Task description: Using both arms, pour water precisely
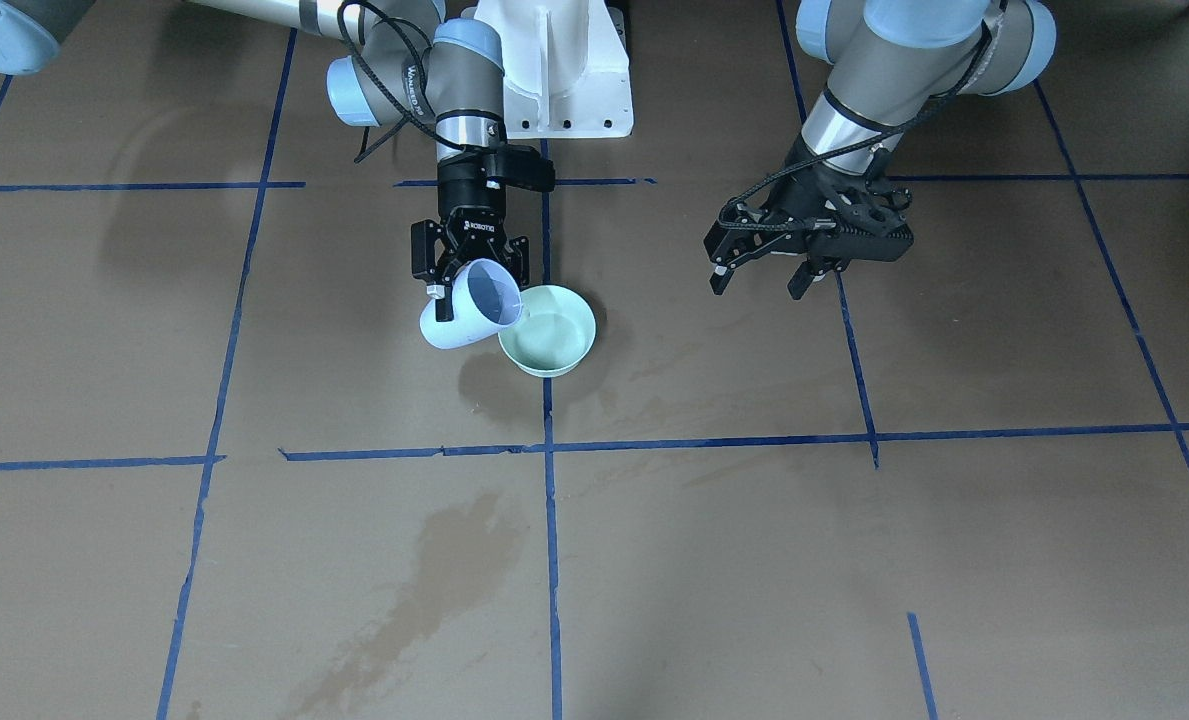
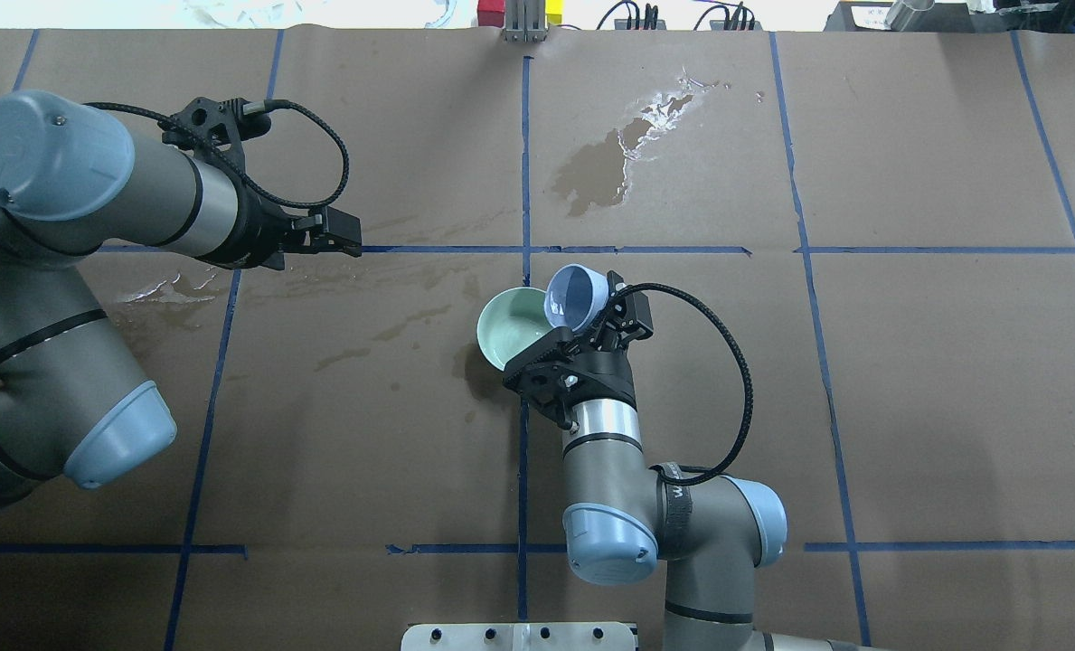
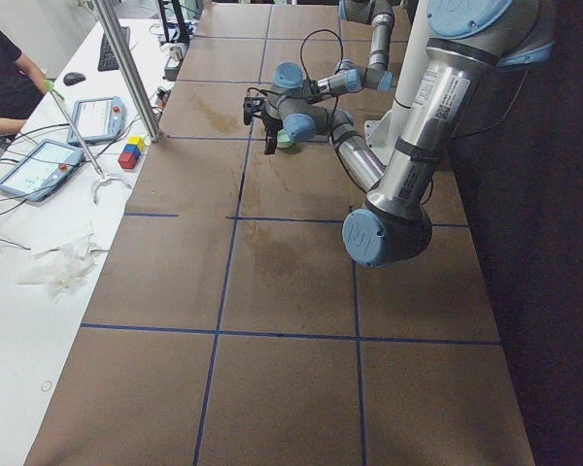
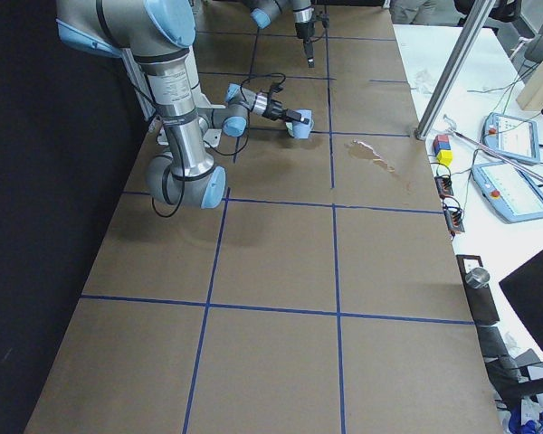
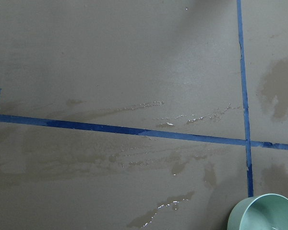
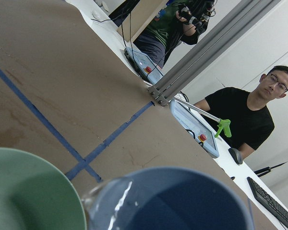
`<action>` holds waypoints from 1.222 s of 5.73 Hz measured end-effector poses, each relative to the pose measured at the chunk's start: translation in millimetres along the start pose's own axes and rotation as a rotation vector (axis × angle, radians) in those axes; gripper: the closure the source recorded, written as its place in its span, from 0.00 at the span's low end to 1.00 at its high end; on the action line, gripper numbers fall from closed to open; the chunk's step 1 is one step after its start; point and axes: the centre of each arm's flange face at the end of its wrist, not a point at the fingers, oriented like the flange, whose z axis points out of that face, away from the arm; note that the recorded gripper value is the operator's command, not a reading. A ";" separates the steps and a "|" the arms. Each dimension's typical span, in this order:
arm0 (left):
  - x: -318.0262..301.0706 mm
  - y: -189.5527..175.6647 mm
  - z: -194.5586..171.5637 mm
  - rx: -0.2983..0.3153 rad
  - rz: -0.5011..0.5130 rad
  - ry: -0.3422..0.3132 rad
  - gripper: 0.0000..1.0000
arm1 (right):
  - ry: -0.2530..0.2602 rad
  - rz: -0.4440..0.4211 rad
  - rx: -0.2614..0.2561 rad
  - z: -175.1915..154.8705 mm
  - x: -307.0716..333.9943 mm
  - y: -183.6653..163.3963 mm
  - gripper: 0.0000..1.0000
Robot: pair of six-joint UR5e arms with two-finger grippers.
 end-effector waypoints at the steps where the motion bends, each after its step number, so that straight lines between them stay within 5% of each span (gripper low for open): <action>1: 0.0 0.0 0.0 0.000 0.000 0.000 0.01 | 0.005 -0.041 0.001 -0.6 -0.6 0.4 0.95; 7: 0.3 0.2 -0.6 0.000 0.000 0.001 0.00 | 0.024 -0.213 0.000 0.5 0.3 4.6 0.97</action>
